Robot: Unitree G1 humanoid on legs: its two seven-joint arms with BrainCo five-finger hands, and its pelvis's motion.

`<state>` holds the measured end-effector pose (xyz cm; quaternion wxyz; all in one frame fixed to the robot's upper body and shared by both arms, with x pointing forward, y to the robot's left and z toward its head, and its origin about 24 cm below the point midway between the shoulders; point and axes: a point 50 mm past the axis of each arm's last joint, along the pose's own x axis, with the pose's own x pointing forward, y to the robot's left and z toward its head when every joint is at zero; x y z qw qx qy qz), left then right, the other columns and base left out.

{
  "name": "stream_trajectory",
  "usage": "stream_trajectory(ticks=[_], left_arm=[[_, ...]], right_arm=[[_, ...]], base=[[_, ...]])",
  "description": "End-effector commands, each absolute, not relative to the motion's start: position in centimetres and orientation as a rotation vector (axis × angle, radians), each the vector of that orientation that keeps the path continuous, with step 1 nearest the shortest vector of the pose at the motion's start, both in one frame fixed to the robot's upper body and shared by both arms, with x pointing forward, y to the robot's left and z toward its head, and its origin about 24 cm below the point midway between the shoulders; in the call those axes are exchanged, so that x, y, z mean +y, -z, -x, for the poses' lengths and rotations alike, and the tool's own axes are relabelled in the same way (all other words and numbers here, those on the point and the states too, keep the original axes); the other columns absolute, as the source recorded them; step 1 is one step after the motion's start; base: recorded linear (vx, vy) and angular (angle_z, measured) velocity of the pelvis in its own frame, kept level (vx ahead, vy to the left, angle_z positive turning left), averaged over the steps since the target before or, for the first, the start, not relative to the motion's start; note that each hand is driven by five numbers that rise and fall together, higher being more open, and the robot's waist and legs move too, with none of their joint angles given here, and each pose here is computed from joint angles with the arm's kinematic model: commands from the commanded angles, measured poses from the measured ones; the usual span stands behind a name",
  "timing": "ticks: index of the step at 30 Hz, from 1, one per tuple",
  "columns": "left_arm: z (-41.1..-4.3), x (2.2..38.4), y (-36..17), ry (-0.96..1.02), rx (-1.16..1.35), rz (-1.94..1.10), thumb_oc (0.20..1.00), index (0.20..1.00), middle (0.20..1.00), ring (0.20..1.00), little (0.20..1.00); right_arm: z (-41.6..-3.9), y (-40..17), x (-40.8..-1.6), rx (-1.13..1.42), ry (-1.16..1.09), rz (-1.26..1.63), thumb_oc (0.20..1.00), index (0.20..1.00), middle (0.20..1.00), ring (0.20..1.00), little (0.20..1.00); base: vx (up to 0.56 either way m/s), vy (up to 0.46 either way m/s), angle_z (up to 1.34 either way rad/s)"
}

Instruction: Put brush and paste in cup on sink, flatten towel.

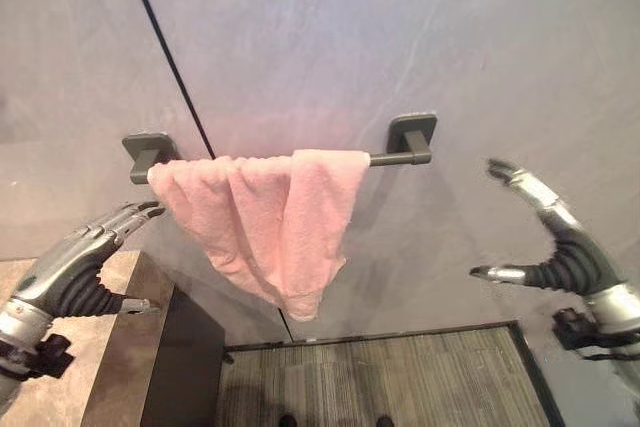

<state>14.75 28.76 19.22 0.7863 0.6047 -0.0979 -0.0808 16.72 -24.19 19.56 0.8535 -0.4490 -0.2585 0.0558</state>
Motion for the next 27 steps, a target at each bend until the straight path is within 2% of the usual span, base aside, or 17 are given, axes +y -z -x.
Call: stream_trajectory(ticks=[1, 3, 10, 16, 19, 20, 27], left_arm=[[-15.6, 29.3, -21.1, 0.027, -0.38, -1.291, 1.0, 1.0, 1.0, 1.0, 1.0], [-15.6, 29.3, -22.7, -0.031, -0.472, -1.4, 1.0, 1.0, 1.0, 1.0, 1.0], [-15.7, 27.7, -25.7, -0.022, -0.659, -1.587, 1.0, 1.0, 1.0, 1.0, 1.0], [-15.6, 27.1, -26.6, -0.048, -0.758, -1.564, 1.0, 1.0, 1.0, 1.0, 1.0], [-16.0, 26.4, -26.5, -0.02, -0.794, -1.528, 1.0, 1.0, 1.0, 1.0, 1.0], [-16.5, 25.7, -26.3, 0.036, -0.81, -1.559, 1.0, 1.0, 1.0, 1.0, 1.0], [-18.3, 24.7, -25.1, 0.111, -0.823, -1.604, 1.0, 1.0, 1.0, 1.0, 1.0]], right_arm=[[-17.6, -21.4, -23.0, -0.757, -0.07, 0.925, 1.0, 1.0, 1.0, 1.0, 1.0], [-17.7, -22.7, -22.4, -0.845, -0.077, 0.974, 1.0, 1.0, 1.0, 1.0, 1.0], [-17.4, -26.3, -19.2, -1.123, -0.176, 1.098, 1.0, 1.0, 1.0, 1.0, 1.0], [-17.7, -27.6, -17.3, -1.245, -0.238, 1.132, 1.0, 1.0, 1.0, 1.0, 1.0], [-18.6, -27.6, -16.2, -1.261, -0.281, 1.199, 1.0, 1.0, 1.0, 1.0, 1.0], [-19.4, -27.5, -15.6, -1.255, -0.31, 1.335, 1.0, 1.0, 1.0, 1.0, 1.0], [-21.6, -27.4, -12.9, -1.293, -0.378, 1.398, 1.0, 1.0, 1.0, 1.0, 1.0]], base=[[0.0, 0.0, 0.0], [0.0, 0.0, 0.0], [0.0, 0.0, 0.0], [0.0, 0.0, 0.0], [0.0, 0.0, 0.0], [0.0, 0.0, 0.0], [0.0, 0.001, 0.0]])
